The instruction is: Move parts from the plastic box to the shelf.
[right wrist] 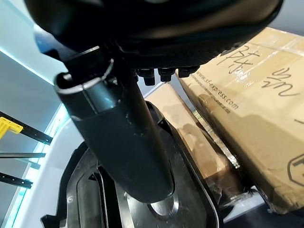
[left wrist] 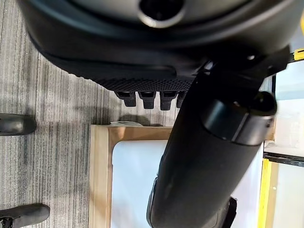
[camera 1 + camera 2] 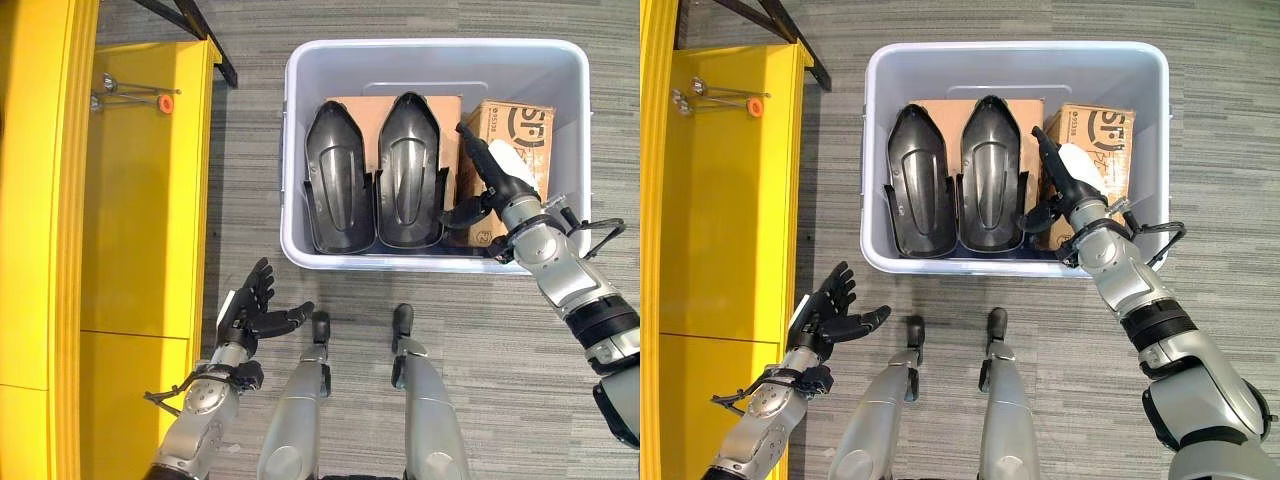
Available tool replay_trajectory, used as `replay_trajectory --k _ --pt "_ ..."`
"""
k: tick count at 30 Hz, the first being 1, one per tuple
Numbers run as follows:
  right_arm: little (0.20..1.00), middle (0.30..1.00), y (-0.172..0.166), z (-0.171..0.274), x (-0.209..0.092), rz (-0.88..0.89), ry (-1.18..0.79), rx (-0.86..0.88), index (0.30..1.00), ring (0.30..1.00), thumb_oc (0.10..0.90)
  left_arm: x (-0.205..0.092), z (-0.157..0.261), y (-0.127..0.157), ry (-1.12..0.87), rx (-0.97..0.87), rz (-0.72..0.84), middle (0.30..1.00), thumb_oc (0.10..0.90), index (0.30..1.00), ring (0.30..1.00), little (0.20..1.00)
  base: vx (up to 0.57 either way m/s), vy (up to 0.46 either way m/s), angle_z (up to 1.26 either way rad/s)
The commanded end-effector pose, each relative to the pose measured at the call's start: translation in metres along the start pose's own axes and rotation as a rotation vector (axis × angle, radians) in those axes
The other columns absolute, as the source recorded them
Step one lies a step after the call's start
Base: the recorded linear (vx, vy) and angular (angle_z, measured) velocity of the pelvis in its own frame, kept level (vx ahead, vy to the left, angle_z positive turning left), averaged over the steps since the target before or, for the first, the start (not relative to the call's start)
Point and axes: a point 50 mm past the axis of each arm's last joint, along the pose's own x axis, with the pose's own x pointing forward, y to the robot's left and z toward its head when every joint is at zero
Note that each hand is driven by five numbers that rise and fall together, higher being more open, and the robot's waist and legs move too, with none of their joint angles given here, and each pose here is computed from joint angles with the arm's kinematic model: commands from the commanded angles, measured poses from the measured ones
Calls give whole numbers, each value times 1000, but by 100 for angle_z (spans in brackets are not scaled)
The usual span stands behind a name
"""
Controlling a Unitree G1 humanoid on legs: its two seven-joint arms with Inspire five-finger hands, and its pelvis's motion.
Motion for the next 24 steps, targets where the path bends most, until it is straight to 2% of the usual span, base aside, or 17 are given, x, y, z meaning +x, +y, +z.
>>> replay_trajectory --k 1,24 --pt "1000 1000 -34 50 6 -105 -226 -39 1000 1000 900 -7 29 -3 -167 -11 -21 1000 900 1000 1000 1000 44 -4 0" --pt "1000 1000 -33 77 11 -95 -313 -121 1000 1000 900 -9 32 -1 -184 -16 10 1000 900 1000 1000 1000 10 -1 3"
